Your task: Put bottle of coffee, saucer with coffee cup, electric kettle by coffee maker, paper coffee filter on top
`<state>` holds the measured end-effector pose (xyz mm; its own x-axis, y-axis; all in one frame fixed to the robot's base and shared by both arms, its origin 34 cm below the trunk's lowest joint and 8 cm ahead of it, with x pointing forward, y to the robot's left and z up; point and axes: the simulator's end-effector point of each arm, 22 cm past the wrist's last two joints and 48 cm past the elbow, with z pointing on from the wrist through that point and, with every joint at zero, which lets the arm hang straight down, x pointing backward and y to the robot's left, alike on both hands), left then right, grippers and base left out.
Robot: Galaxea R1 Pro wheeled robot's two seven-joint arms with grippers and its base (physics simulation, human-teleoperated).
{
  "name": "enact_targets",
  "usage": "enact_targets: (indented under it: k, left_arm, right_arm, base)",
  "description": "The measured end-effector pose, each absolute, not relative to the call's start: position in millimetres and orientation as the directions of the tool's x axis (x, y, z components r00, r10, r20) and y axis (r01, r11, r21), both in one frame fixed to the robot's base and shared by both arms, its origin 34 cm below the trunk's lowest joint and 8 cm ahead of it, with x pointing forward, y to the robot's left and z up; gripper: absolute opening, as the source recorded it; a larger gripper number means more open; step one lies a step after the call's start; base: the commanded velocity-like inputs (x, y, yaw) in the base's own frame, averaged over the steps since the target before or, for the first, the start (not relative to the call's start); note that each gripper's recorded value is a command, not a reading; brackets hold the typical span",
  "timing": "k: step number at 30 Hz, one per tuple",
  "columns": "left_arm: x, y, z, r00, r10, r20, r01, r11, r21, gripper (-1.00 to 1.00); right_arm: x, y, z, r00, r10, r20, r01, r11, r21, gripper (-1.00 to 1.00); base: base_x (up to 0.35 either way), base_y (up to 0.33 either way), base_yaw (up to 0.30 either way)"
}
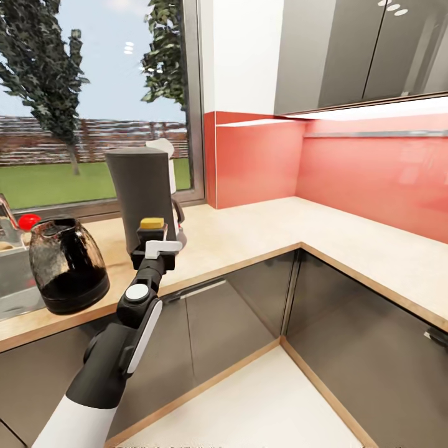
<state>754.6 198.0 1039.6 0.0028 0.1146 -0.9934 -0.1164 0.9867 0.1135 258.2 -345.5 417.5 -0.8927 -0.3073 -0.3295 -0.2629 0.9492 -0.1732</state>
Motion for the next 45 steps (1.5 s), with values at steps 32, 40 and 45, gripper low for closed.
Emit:
enact_targets:
  k: [32, 40, 45]
  left_arm:
    - [761, 215, 1041, 0.047, 0.091, -0.995, -0.150, 0.985, 0.083, -1.00]
    - [761, 216, 1040, 0.045, 0.091, -0.995, -0.152, 0.985, 0.083, -1.00]
    - [761, 216, 1040, 0.044, 0.091, -0.995, -0.152, 0.985, 0.083, -1.00]
  right_arm:
    - [253, -346, 416, -0.897, -0.307, -0.317, -0.265, 0.949, -0.170, 1.00]
    - [253, -346, 416, -0.897, -0.307, -0.318, -0.265, 0.949, -0.170, 1.00]
    - [253, -346, 416, -0.897, -0.307, -0.317, -0.265, 0.949, -0.170, 1.00]
  base:
    - [0.004, 0.000, 0.000]
    - [0.050, 0.000, 0.000]
    - [0.030, 0.000, 0.000]
